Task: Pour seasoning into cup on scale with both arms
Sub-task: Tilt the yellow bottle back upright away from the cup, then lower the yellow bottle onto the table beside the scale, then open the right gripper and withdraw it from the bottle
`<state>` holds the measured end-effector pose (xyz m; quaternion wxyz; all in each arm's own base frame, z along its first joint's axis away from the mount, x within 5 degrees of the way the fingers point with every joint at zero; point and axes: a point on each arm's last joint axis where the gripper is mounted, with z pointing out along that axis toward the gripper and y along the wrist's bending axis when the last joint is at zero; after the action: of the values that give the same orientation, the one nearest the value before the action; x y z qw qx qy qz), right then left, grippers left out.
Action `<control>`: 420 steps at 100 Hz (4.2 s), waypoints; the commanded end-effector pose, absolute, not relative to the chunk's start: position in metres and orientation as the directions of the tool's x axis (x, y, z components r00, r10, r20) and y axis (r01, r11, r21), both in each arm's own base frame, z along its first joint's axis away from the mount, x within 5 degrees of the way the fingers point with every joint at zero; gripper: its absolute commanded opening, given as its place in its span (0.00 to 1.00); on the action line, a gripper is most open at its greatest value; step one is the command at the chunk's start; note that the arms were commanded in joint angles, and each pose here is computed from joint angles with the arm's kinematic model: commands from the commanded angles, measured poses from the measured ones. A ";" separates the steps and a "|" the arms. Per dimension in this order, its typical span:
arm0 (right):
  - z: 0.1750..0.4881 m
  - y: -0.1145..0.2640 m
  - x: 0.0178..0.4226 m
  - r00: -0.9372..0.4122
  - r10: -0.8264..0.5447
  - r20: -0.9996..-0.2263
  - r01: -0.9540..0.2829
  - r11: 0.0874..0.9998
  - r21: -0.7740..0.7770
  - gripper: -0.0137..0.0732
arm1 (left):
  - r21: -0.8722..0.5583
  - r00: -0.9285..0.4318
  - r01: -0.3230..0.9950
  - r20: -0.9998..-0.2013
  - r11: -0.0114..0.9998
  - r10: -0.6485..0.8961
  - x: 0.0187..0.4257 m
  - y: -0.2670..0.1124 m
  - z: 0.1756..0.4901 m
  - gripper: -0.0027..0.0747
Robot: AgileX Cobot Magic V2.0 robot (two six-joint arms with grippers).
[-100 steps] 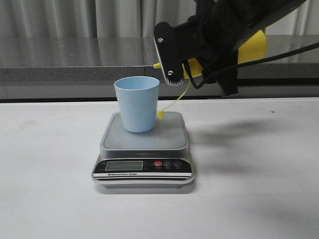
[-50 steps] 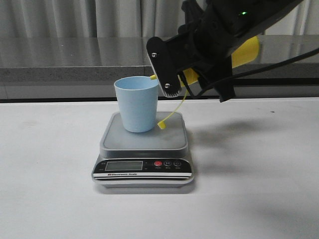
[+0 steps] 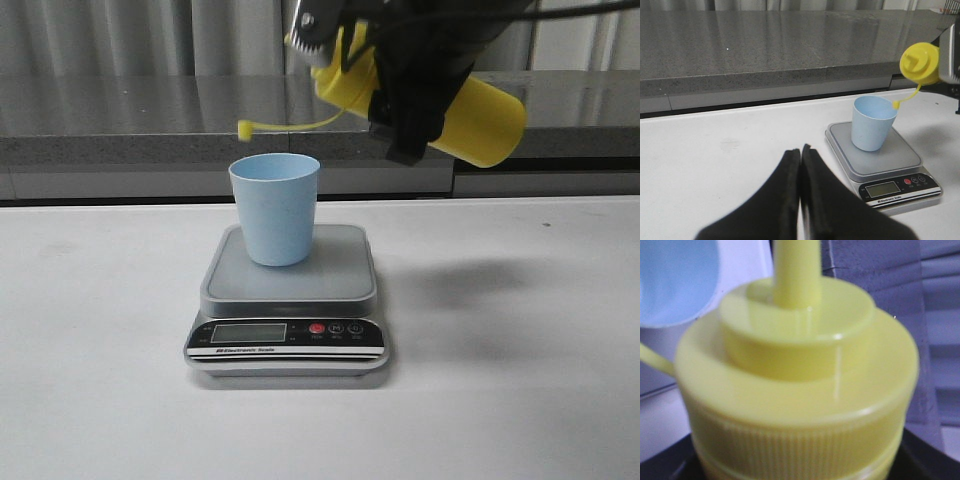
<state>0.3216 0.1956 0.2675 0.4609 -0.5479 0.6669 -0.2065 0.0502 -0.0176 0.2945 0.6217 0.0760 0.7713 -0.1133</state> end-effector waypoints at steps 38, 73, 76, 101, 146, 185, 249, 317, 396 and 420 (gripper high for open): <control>0.296 0.137 0.301 -0.118 -0.436 -0.892 -0.536 0.784 -0.312 0.09 | -0.098 -0.138 0.255 -0.988 0.962 -0.064 0.051 -0.017 0.308 0.01; 0.261 0.098 0.293 0.029 -0.020 -0.999 -0.442 0.896 -0.031 0.09 | -0.098 -0.138 0.255 -0.988 0.962 -0.064 0.051 -0.017 0.308 0.01; 0.258 0.095 0.294 0.046 0.001 -0.999 -0.435 0.900 -0.020 0.09 | -0.098 -0.138 0.255 -0.988 0.962 -0.064 0.051 -0.017 0.308 0.01; 0.221 0.090 0.309 0.014 0.034 -0.999 -0.419 0.908 0.025 0.09 | -0.098 -0.138 0.255 -0.988 0.962 -0.064 0.051 -0.017 0.308 0.01; 0.171 0.088 0.336 0.003 0.132 -0.991 -0.341 0.932 0.123 0.09 | -0.098 -0.138 0.255 -0.988 0.962 -0.064 0.051 -0.017 0.308 0.01; 0.164 0.089 0.337 -0.051 0.094 -0.994 -0.335 0.936 0.105 0.70 | -0.098 -0.138 0.255 -0.988 0.962 -0.064 0.051 -0.017 0.308 0.01; 0.193 0.088 0.319 -0.061 -0.067 -0.996 -0.371 0.928 -0.040 0.90 | -0.098 -0.138 0.255 -0.988 0.962 -0.064 0.051 -0.017 0.308 0.01; 0.216 0.054 0.202 -0.143 -0.064 -0.988 -0.304 0.952 -0.017 0.15 | -0.098 -0.138 0.255 -0.988 0.962 -0.064 0.051 -0.017 0.308 0.01; 0.244 0.032 0.127 0.089 0.052 -0.995 -0.253 0.967 0.028 0.08 | -0.098 -0.138 0.255 -0.988 0.962 -0.064 0.051 -0.017 0.308 0.01; 0.260 0.027 0.110 0.213 0.075 -0.974 -0.247 0.969 0.021 0.08 | -0.098 -0.138 0.255 -0.988 0.962 -0.064 0.051 -0.017 0.308 0.01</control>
<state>0.1146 0.0292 0.2394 0.7278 -0.0763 0.6735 0.1040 0.0502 -0.0176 0.2943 0.6215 0.0760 0.7714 -0.1133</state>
